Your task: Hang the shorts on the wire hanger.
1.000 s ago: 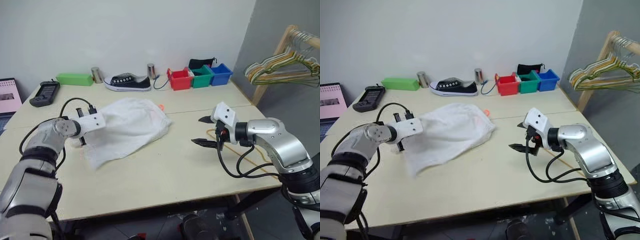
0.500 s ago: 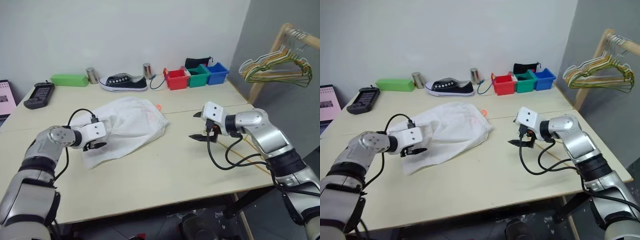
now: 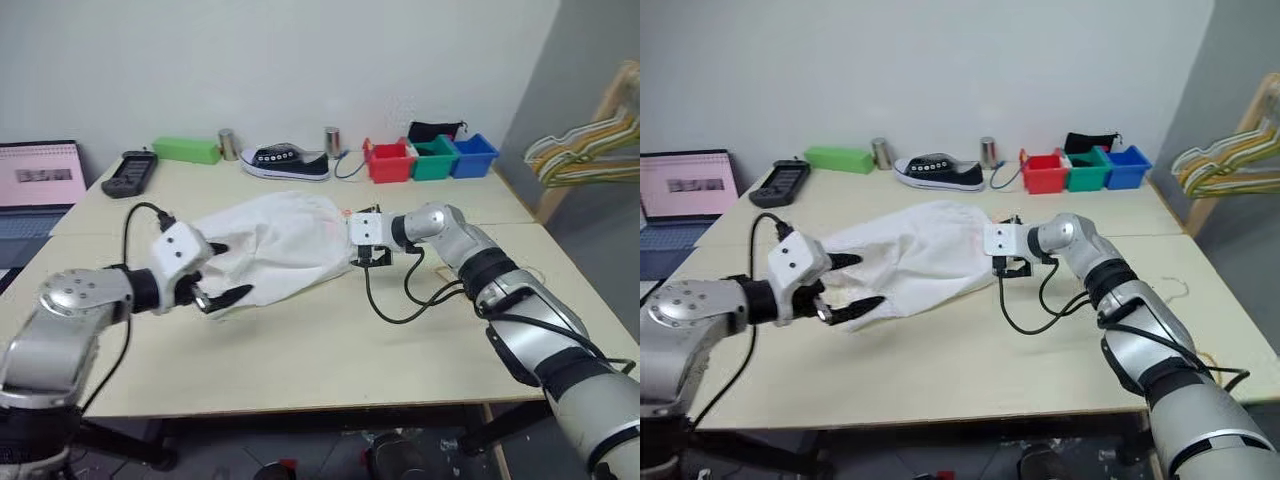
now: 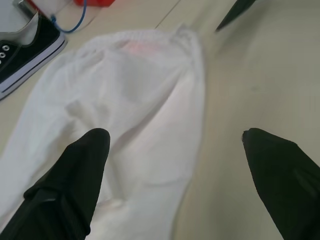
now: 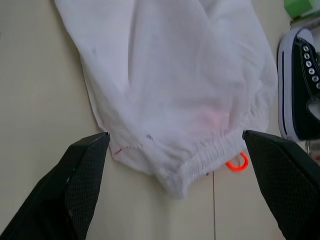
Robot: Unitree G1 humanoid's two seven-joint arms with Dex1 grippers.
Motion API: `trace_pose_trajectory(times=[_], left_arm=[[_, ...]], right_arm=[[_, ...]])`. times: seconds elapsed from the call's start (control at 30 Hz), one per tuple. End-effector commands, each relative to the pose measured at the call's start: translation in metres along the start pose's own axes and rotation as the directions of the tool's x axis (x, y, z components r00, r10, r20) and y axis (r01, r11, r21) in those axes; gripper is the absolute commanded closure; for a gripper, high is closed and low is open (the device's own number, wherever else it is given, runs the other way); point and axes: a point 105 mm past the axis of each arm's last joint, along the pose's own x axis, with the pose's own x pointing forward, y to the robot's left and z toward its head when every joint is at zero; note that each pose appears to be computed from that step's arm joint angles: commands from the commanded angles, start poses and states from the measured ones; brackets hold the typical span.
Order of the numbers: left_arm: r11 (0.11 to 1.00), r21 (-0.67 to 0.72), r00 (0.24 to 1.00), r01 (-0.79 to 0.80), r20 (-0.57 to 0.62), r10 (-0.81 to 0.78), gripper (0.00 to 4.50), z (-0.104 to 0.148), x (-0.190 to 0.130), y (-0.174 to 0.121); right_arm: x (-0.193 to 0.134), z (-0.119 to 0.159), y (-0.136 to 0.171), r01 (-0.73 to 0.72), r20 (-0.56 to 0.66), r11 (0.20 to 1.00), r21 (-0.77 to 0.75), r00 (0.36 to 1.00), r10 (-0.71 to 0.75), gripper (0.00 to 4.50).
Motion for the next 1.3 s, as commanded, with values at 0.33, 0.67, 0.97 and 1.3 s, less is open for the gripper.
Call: trace_pose_trajectory(times=[0.33, 0.67, 0.97, 1.3], left_arm=[[0.99, -0.141, 0.999, -0.018, 0.029, 0.022, 0.02, 0.002, 0.009, -0.037], [0.99, -0.135, 0.999, -0.04, 0.028, 0.044, 0.0, 0.004, 0.009, -0.031], [0.991, -0.127, 0.998, -0.046, 0.025, 0.05, 0.0, 0.004, 0.01, -0.03], [0.99, -0.116, 0.997, -0.081, -0.008, 0.08, 0.0, -0.006, 0.004, -0.023]], right_arm=[[0.007, -0.02, -0.005, 0.005, -0.21, 0.973, -0.23, 0.976, -0.054, 0.0], [0.013, -0.024, -0.002, -0.009, -0.262, 0.958, -0.286, 0.963, -0.069, 1.76], [0.017, -0.031, 0.008, -0.077, -0.316, 0.941, -0.331, 0.948, -0.033, 4.04], [0.006, -0.044, 0.017, -0.101, -0.299, 0.964, -0.247, 0.954, 0.023, 4.49]])
